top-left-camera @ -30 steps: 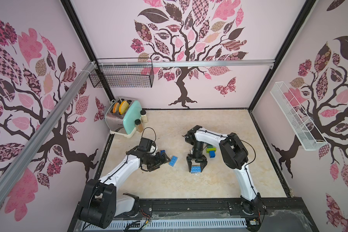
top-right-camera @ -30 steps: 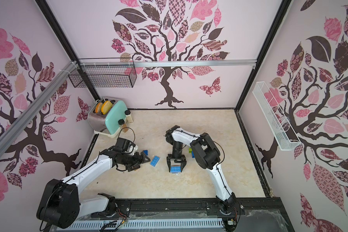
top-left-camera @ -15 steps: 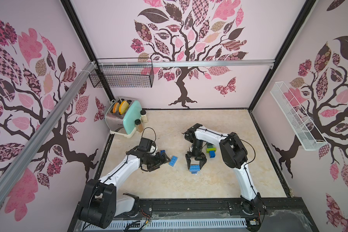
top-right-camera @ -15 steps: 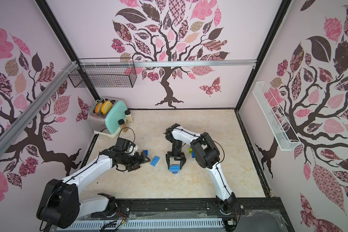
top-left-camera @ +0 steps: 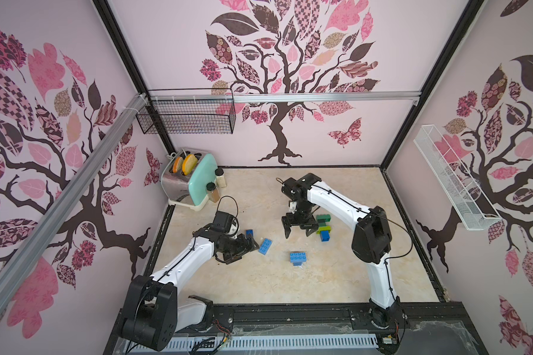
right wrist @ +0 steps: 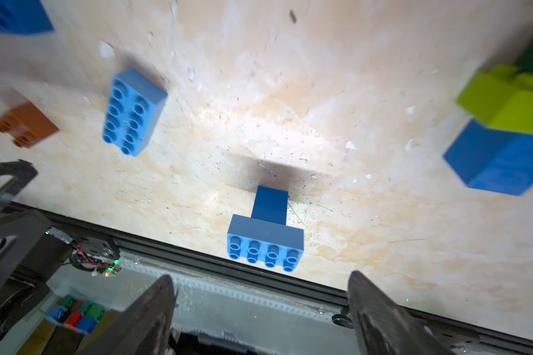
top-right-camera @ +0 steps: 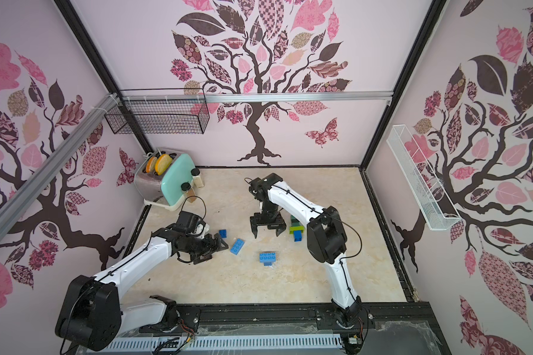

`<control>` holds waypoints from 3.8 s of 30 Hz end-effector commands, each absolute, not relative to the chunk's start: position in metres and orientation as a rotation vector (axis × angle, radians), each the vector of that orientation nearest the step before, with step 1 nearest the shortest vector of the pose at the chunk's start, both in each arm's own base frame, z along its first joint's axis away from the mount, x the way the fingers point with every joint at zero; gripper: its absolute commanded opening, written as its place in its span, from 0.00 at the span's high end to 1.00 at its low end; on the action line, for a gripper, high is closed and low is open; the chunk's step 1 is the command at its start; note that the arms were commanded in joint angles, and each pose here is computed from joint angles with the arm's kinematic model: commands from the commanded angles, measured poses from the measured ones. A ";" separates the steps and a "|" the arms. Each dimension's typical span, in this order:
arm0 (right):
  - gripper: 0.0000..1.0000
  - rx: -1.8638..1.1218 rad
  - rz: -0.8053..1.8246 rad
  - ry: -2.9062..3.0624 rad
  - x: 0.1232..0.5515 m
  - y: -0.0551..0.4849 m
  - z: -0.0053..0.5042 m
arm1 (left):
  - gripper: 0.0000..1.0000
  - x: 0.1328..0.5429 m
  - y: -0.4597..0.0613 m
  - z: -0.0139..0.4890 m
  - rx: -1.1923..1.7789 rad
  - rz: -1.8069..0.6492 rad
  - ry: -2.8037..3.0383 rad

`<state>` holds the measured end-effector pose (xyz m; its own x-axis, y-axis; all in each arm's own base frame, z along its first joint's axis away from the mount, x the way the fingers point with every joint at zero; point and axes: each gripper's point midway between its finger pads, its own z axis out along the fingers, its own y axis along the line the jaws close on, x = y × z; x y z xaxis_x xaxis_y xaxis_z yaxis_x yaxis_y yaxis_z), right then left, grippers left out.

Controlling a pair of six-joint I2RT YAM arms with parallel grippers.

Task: Assemble the letter f with lego
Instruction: Adjust the lego brick at the center of the board, then move the lego brick at the center of the board, then pick up the lego brick from the center of the board.

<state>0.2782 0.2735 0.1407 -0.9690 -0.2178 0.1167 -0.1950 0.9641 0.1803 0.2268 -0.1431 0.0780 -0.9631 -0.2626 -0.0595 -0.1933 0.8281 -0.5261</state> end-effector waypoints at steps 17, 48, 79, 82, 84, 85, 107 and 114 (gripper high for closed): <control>0.01 0.606 -0.459 -3.480 0.299 0.337 0.169 | 0.07 0.270 -0.093 0.113 -0.676 -0.577 2.852; 0.01 0.453 -0.567 -3.442 0.283 0.278 0.167 | 0.08 0.263 -0.102 0.047 -1.119 -0.511 2.942; 0.00 0.265 -0.534 -3.416 0.304 0.239 0.151 | 0.09 0.348 -0.252 0.022 -0.673 -0.679 2.994; 0.00 0.216 -0.526 -3.411 0.307 0.235 0.150 | 0.09 0.355 -0.275 0.025 -0.614 -0.718 3.001; 0.00 0.198 -0.543 -3.409 0.310 0.234 0.151 | 0.10 0.357 -0.287 0.028 -0.580 -0.737 3.002; 0.00 0.197 -0.536 -3.412 0.311 0.233 0.151 | 0.10 0.358 -0.288 0.030 -0.578 -0.738 3.001; 0.07 0.587 -0.573 -3.401 0.340 0.326 0.106 | 0.02 0.250 -0.143 0.148 -0.394 -0.652 2.843; 0.22 0.610 -0.495 -3.368 0.347 0.339 0.075 | 0.02 0.228 -0.131 0.135 -0.435 -0.632 2.894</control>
